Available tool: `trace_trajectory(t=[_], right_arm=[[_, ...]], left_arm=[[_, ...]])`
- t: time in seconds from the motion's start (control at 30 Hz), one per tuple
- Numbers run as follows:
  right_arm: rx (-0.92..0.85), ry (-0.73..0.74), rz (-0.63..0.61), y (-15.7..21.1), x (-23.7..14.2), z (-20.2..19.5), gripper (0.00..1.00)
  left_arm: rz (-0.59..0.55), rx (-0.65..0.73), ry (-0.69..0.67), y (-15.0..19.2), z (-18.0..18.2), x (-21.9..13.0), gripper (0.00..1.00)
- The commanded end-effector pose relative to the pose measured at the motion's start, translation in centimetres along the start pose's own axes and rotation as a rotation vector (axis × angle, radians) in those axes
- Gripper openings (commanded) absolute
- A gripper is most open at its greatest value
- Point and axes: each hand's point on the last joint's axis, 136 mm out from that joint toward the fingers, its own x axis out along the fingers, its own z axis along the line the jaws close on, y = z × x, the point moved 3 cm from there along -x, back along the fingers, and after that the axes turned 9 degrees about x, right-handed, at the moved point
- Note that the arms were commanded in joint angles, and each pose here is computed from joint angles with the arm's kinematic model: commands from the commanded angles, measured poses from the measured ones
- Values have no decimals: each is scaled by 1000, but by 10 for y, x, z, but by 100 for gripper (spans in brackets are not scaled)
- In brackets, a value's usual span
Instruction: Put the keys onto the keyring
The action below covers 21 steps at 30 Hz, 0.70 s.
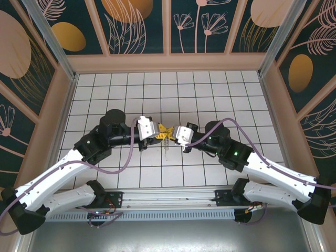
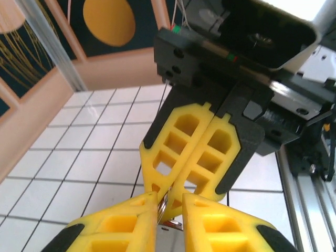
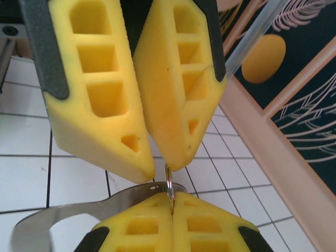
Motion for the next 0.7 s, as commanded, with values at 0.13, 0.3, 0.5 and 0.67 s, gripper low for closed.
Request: trace_trajectory(t=[0.13,0.3,0.5,0.67], right_arm=[[-22,35,-7,-12,0,-9,0],[-22,3,-5,-11,2,-4,0],[-24,-31,-31,-15,0,2,0],[-23,-47,-49,-17,-3,4,0]], left_arm=[[119,22,8,15,5,10,19],[117,21,12,16,5,12,18],[109,10,39,19,1,17,12],[84,5,69,17,-3,19,13]])
